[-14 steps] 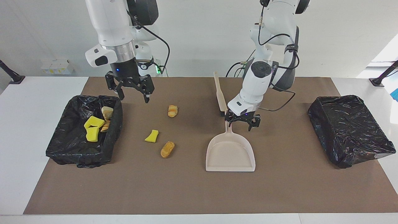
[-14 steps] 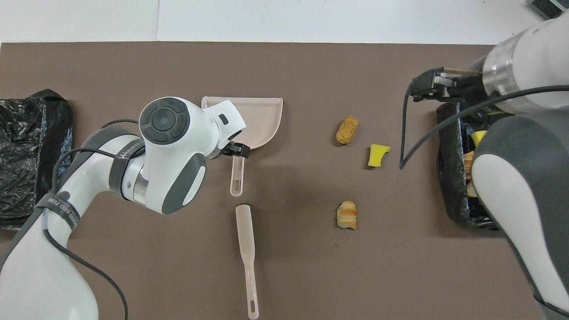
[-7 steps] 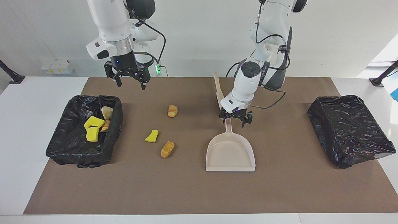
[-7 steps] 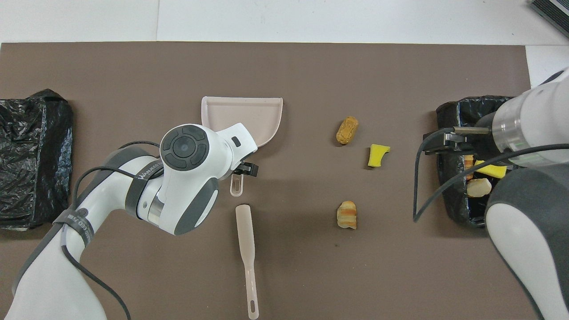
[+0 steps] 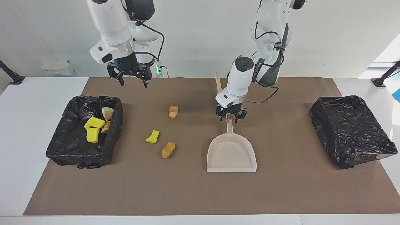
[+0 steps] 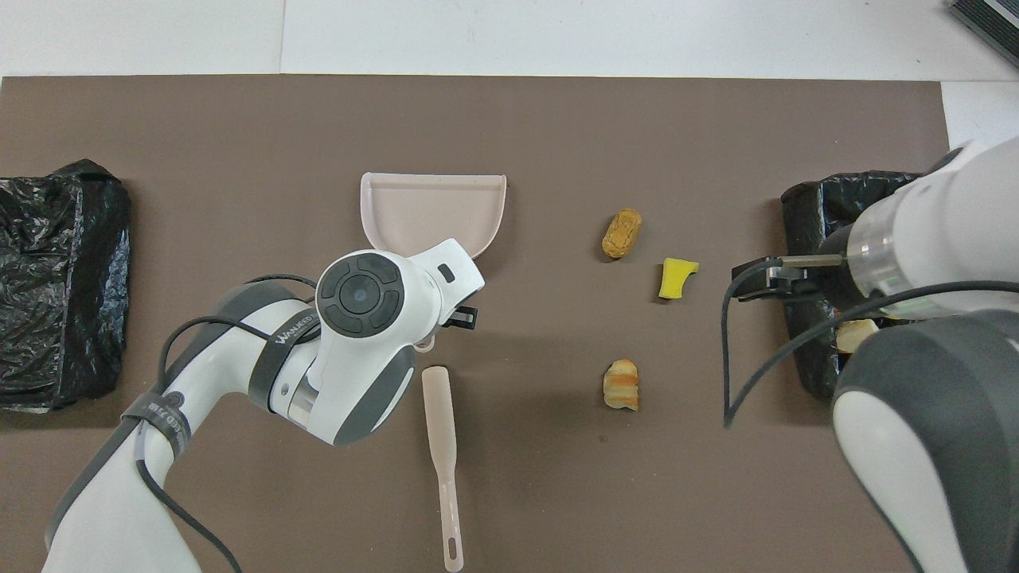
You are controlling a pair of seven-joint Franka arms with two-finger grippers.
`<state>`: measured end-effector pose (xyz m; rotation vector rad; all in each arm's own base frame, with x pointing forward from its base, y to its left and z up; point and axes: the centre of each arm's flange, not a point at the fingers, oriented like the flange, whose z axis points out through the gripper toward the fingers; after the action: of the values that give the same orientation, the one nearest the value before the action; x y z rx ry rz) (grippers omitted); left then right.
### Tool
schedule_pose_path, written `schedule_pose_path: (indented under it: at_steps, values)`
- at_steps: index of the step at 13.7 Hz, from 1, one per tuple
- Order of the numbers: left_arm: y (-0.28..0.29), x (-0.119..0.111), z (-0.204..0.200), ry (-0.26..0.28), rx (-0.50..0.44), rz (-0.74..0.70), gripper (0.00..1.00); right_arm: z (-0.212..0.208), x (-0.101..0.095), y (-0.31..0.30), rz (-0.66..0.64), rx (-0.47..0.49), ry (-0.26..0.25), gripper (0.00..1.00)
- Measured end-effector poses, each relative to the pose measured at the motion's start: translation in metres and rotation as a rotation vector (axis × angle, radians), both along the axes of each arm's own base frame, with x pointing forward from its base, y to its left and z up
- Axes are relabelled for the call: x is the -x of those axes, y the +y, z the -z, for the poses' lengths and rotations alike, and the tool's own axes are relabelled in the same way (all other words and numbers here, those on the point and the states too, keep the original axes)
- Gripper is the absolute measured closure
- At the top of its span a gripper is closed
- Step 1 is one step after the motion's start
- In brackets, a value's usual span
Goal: Sweep and dump trash in bin
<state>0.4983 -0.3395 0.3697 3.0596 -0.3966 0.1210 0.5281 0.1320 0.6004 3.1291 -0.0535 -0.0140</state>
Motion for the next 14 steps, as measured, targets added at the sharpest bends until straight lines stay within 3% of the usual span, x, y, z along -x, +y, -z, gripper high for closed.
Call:
schedule_pose_path:
  at_steps: [5,9,11,12,13,14]
  values:
    - [0.004,-0.002,0.003,-0.002,-0.001,-0.011,0.31,0.020,0.041,0.106,-0.033,0.009,0.030,0.00]
    - [0.013,-0.006,0.005,0.001,-0.004,-0.031,0.31,0.052,0.059,0.145,-0.082,-0.050,0.038,0.00]
    - [0.013,-0.005,0.007,0.006,-0.005,-0.051,0.36,0.066,0.085,0.183,-0.105,-0.044,0.061,0.00]
    - [0.013,-0.004,0.008,0.008,-0.006,-0.053,0.45,0.076,0.102,0.204,-0.112,-0.038,0.067,0.00]
    - [0.013,-0.003,0.009,0.009,-0.006,-0.055,0.45,0.089,0.118,0.222,-0.124,-0.036,0.067,0.00]
    - [0.012,-0.002,0.010,0.012,-0.007,-0.059,0.52,0.102,0.131,0.237,-0.134,-0.042,0.063,0.00]
